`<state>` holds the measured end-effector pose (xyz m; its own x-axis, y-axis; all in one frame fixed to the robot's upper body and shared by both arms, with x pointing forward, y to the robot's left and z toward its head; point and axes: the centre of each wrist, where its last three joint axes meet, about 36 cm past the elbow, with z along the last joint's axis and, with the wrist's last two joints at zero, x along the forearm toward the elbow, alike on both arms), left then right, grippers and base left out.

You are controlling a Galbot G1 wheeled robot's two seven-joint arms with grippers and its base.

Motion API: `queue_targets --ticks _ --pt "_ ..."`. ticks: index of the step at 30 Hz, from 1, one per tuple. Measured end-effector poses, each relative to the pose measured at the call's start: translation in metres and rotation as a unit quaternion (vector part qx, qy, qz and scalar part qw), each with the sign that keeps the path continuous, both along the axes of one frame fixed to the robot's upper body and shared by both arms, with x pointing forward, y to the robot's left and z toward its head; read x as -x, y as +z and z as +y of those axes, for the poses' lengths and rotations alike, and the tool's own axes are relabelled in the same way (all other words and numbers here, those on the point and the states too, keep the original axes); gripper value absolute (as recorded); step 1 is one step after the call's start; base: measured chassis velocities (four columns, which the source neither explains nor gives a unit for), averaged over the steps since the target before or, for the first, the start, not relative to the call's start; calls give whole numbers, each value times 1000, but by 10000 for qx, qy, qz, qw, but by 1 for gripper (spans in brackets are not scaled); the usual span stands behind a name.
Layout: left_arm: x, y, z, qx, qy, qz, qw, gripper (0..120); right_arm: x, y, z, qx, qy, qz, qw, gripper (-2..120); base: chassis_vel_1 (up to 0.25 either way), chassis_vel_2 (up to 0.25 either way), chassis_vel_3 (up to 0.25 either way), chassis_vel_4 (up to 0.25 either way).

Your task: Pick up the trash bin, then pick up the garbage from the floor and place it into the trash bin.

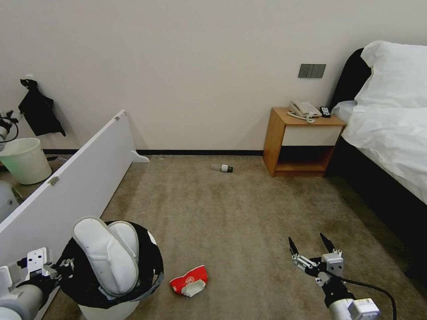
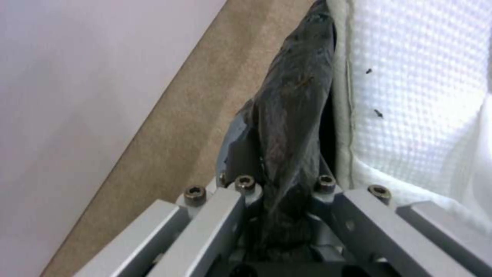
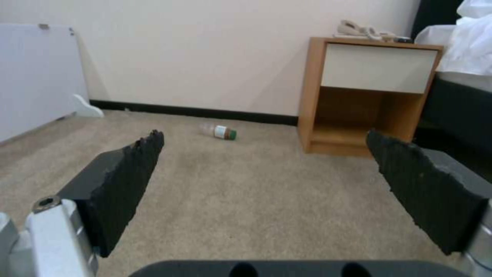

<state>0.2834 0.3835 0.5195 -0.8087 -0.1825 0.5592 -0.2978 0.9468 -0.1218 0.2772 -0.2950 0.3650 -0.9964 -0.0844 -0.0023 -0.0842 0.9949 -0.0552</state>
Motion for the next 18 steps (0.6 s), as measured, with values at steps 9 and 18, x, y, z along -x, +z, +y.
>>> queue_targets --ticks 9,18 --pt "-4 3 1 -23 -16 -62 10000 4 0 -2 -2 26 26 25 10000 100 0 0 0 0" --pt "-5 2 1 -17 -14 -62 10000 4 -1 -2 -5 71 55 49 9999 100 0 0 0 0"
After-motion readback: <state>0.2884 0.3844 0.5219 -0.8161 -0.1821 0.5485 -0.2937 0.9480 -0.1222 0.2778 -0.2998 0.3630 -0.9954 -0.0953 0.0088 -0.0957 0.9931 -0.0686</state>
